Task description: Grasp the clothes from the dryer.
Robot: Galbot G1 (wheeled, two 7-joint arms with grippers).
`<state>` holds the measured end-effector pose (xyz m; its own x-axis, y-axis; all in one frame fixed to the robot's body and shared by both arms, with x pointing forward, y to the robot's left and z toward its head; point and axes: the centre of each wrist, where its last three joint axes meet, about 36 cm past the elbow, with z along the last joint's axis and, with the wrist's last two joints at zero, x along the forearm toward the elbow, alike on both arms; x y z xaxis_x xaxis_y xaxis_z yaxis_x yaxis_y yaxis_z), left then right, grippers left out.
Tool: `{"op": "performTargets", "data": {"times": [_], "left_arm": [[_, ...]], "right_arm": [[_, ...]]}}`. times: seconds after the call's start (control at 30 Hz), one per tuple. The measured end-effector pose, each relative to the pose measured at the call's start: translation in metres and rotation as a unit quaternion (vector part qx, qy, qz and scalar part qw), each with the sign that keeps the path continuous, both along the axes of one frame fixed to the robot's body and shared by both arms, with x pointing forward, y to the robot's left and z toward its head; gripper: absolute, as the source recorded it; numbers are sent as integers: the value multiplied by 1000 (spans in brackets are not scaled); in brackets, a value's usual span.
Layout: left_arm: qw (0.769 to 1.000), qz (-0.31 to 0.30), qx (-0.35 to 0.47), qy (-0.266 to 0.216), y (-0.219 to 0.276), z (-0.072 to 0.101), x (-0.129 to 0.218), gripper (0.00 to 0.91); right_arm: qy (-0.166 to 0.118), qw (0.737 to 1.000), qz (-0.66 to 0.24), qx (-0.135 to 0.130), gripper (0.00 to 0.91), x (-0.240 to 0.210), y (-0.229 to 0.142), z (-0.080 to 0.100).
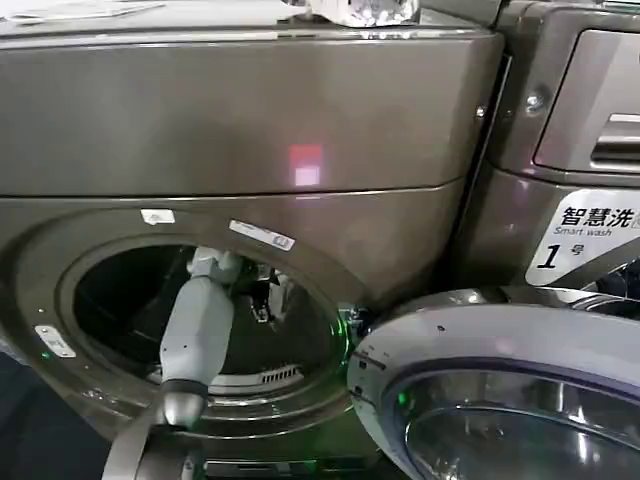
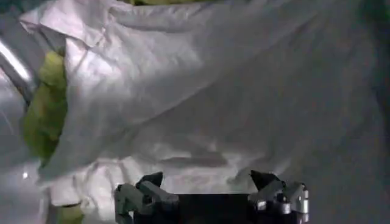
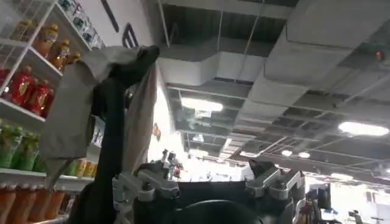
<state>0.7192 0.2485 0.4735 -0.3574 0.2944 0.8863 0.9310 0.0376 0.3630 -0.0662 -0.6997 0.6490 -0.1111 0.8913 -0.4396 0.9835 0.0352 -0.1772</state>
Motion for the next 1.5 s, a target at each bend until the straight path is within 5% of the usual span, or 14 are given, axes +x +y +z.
{"op": "performTargets", "data": {"times": [0.2,0.23,0.27,0.3,0.33,0.4,1.03,1.3,1.5], "left_arm": [[1000,0,-13,19,0,-14,4,907],[1000,0,-15,22,1,-16,4,842],[1000,0,-17,23,1,-18,4,557],[1000,1,-18,24,1,-19,4,387],[999,1,-21,25,2,-20,4,80],[999,1,-25,26,4,-21,3,0],[997,14,-77,16,9,-45,-3,0],[981,73,-157,-87,5,-41,-16,0],[934,163,-239,-212,-6,-40,-27,0]], "right_arm": [[0,1000,1,1,907,1,0,-2],[0,1000,2,1,907,1,1,-2],[0,1000,2,1,907,2,1,-2],[0,1000,3,2,907,2,1,-3],[0,1000,3,2,907,3,1,-3],[1,1000,4,1,907,3,1,-3],[3,1000,11,-2,907,7,2,1],[3,1000,17,-2,907,11,6,1],[8,1000,20,1,907,14,9,0]]}}
